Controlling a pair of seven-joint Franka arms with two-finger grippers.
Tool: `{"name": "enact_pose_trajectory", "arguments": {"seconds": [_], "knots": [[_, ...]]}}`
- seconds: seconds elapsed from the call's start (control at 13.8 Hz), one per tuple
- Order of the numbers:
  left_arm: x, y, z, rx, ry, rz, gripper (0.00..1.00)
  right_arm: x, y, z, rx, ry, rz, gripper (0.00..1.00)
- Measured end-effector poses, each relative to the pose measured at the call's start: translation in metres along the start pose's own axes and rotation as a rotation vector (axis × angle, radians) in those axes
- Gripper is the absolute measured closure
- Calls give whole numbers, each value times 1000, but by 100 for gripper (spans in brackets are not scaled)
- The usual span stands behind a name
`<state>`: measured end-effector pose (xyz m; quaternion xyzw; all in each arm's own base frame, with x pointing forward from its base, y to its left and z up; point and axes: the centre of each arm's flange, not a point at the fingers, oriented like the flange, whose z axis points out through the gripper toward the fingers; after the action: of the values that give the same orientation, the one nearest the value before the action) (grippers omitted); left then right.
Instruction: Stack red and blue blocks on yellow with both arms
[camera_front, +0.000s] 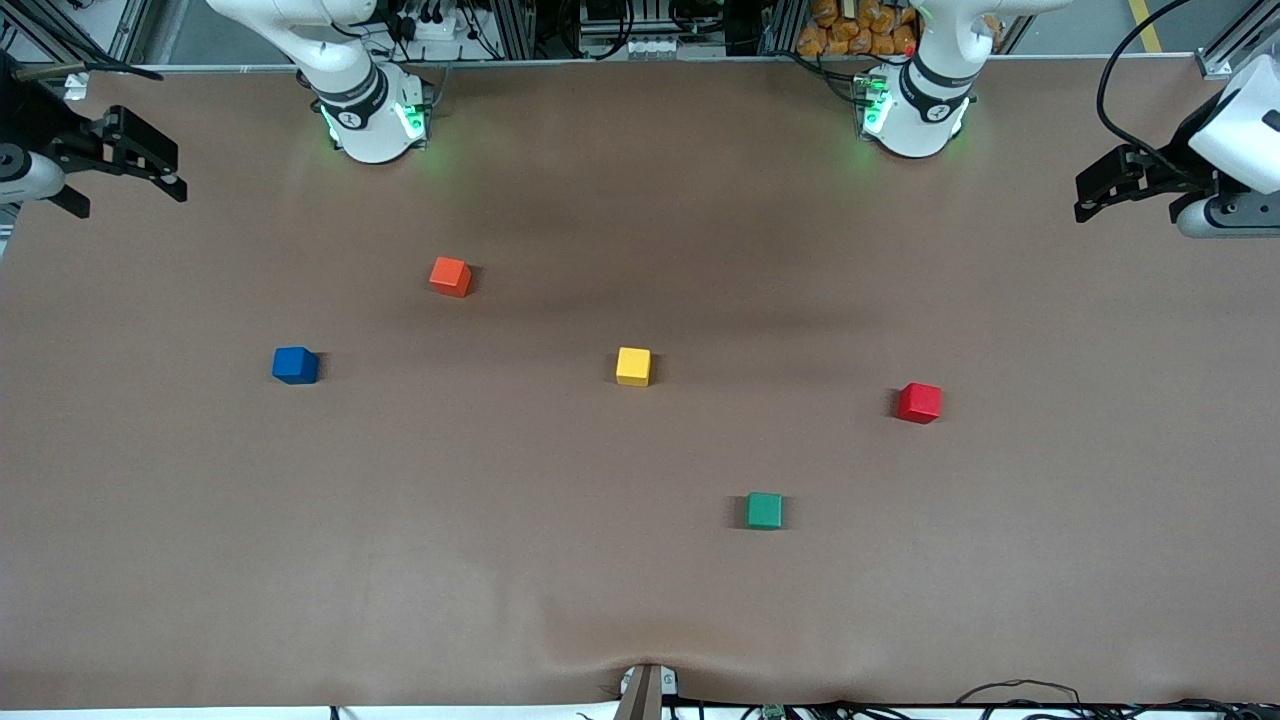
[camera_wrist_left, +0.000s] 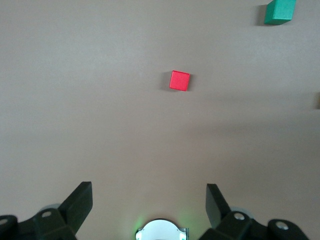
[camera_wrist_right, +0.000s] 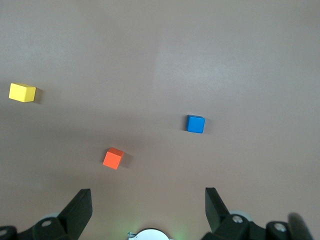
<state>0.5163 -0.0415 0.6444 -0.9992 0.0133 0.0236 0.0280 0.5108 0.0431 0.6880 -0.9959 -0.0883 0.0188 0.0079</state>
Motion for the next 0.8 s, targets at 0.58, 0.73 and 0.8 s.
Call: {"name": "enact_pose_trajectory", "arguments": {"seconds": [0.58,0.73,0.8], "knots": [[4,1,9,0,-5,1,0,0,1,1,1,-4,8,0],[6,1,15,0,-10,2,0,0,3,2,1,-7,13,0],[6,1,17,0,-14,2,0,0,4,2,2,-8,15,0]]}}
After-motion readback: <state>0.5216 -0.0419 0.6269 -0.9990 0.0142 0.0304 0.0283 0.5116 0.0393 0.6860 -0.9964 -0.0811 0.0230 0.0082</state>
